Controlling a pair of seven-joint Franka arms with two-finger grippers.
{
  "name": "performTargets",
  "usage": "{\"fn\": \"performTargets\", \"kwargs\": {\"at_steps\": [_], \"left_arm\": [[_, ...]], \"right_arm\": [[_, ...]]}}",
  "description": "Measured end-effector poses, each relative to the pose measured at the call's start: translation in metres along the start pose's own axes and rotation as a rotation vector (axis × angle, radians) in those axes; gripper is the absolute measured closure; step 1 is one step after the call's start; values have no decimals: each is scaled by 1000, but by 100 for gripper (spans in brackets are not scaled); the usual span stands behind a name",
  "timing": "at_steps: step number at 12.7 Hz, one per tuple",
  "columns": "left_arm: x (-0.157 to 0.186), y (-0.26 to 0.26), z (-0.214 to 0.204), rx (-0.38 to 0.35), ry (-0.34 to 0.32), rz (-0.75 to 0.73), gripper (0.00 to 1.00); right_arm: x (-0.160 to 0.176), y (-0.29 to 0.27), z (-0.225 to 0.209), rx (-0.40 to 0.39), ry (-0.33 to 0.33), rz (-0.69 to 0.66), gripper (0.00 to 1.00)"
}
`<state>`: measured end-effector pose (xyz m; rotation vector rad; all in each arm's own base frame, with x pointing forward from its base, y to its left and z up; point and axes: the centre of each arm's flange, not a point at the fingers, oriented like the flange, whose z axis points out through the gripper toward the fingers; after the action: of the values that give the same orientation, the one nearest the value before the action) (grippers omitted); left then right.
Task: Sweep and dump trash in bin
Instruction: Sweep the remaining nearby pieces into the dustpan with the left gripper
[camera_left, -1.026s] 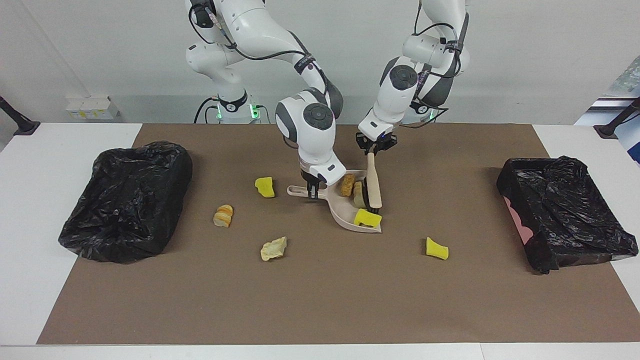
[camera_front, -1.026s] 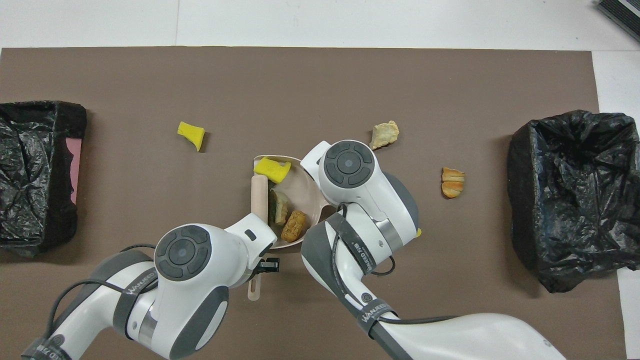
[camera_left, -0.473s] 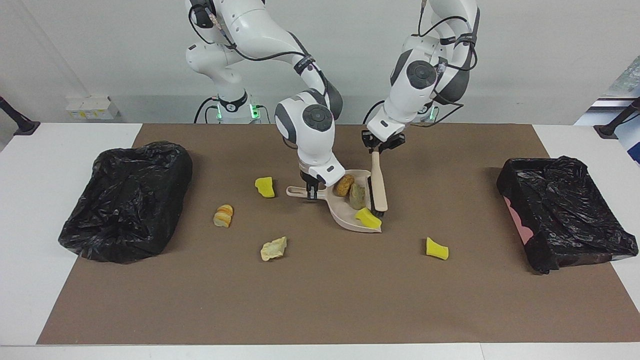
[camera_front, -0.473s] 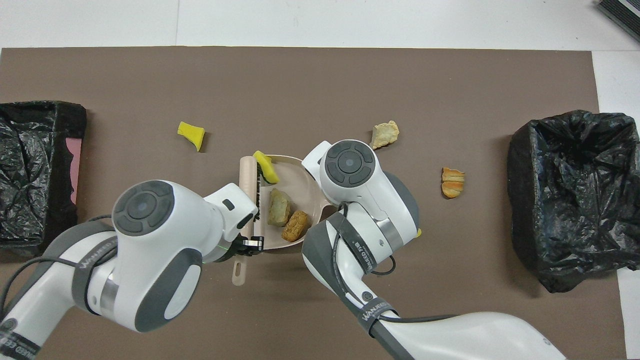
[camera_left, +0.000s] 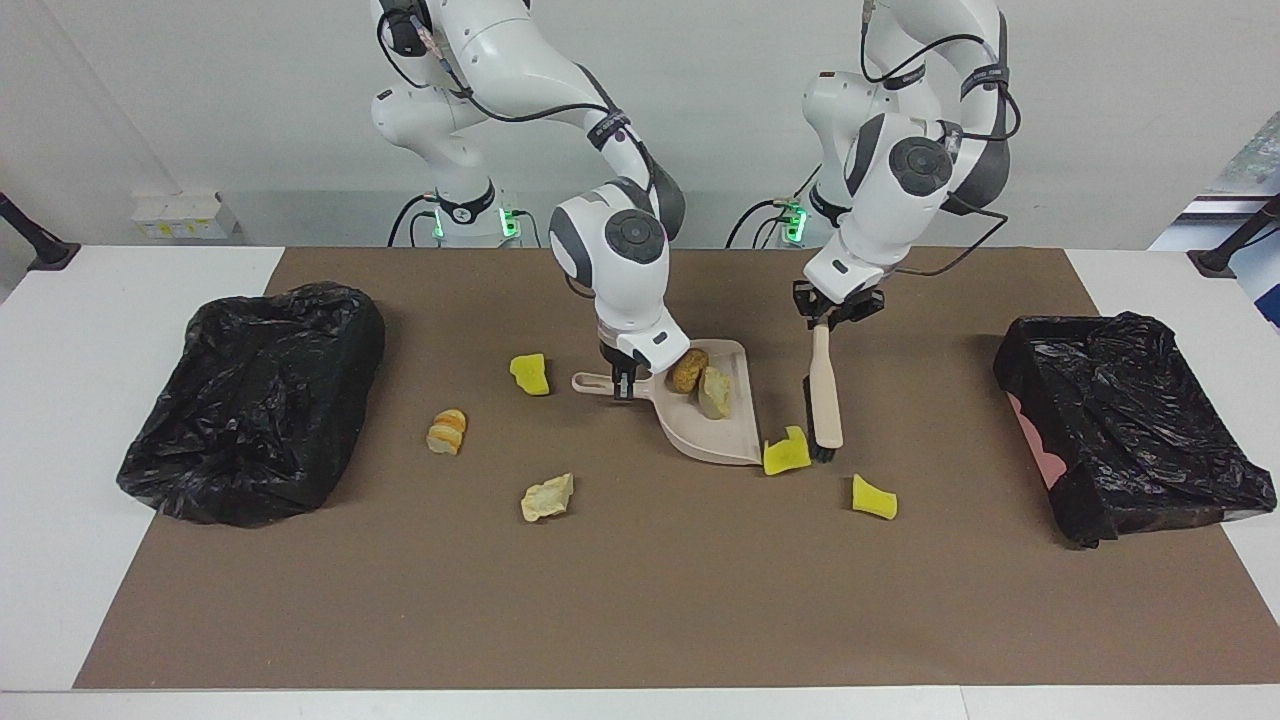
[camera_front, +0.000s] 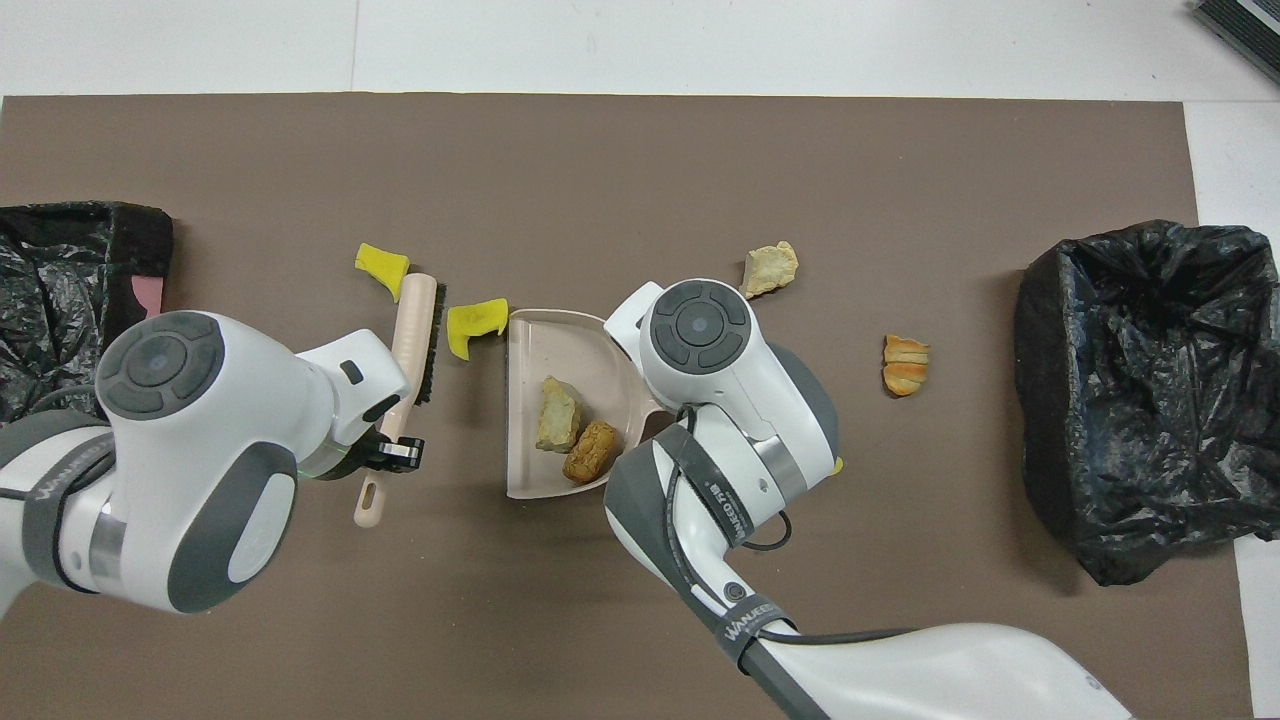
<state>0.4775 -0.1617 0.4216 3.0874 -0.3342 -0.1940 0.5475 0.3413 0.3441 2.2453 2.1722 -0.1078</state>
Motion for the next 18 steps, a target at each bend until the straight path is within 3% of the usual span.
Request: {"fn": "performTargets", "kwargs": {"at_steps": [2, 6, 11, 14, 18], "left_arm": [[10, -33, -4, 15, 11, 22, 74], [69, -100, -9, 71, 47, 90, 74], [127, -159, 32, 132, 90, 172, 74], [127, -148, 41, 126, 57, 290, 74], [109, -86, 57, 113, -1, 415, 74]], "right_arm": [[0, 0, 0, 0, 0, 0, 67], [-1, -1, 1, 9, -6, 23, 67], [2, -9, 2, 31, -67, 151, 67], [10, -16, 0, 25, -93, 163, 67], [14, -17, -2, 7, -102, 147, 67]]}}
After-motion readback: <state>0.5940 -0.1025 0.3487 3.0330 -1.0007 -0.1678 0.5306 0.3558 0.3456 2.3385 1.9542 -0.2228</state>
